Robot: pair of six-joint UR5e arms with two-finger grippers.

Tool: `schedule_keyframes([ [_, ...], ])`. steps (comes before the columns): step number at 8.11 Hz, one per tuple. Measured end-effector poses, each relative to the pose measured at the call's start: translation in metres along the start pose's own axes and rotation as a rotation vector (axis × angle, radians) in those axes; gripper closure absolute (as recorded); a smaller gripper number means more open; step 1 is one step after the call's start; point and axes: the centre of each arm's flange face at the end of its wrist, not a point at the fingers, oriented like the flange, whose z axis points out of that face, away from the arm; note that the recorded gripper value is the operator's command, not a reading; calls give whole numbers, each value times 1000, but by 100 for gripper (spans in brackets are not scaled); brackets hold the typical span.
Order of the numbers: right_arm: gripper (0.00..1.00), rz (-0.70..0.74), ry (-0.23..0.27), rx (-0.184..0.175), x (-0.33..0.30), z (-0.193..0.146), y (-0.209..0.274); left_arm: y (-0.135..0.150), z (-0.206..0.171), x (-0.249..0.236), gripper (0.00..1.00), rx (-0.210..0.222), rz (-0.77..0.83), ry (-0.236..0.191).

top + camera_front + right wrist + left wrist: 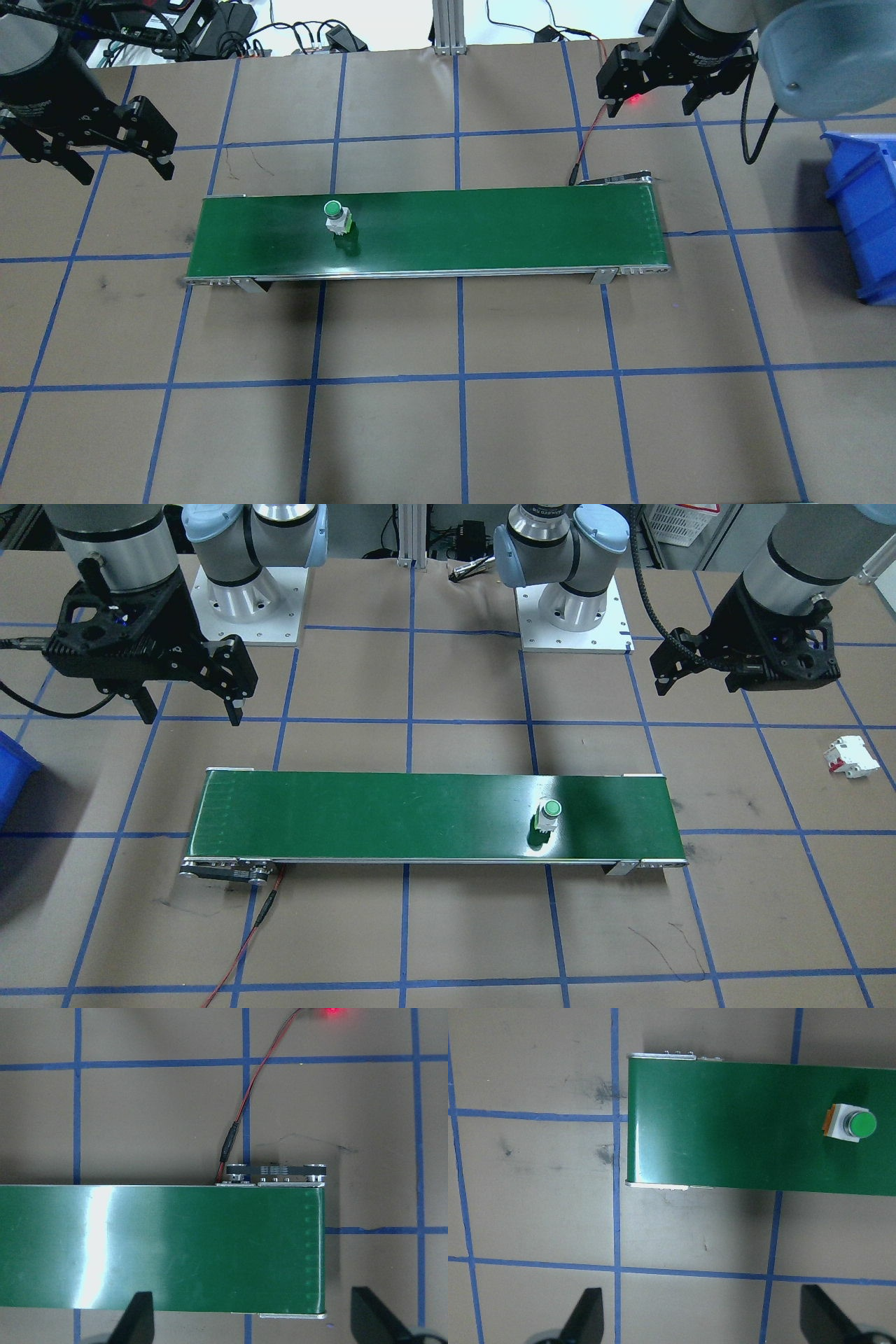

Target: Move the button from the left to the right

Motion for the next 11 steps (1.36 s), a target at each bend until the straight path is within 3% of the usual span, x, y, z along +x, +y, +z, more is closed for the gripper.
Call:
schedule_keyframes([
  [3, 0, 18, -139, -68, -3, 43, -14, 1, 0, 7, 0, 3, -33, 18],
  [5, 0, 35, -244, -86, -12, 76, -18, -2, 2, 16, 0, 10, -98, 75],
  [8, 0, 60, -303, -110, -23, 118, -24, -3, 4, 18, 0, 12, -116, 91],
  [11, 0, 102, -340, -152, -52, 140, -18, 0, 1, 19, 0, 19, -118, 90],
])
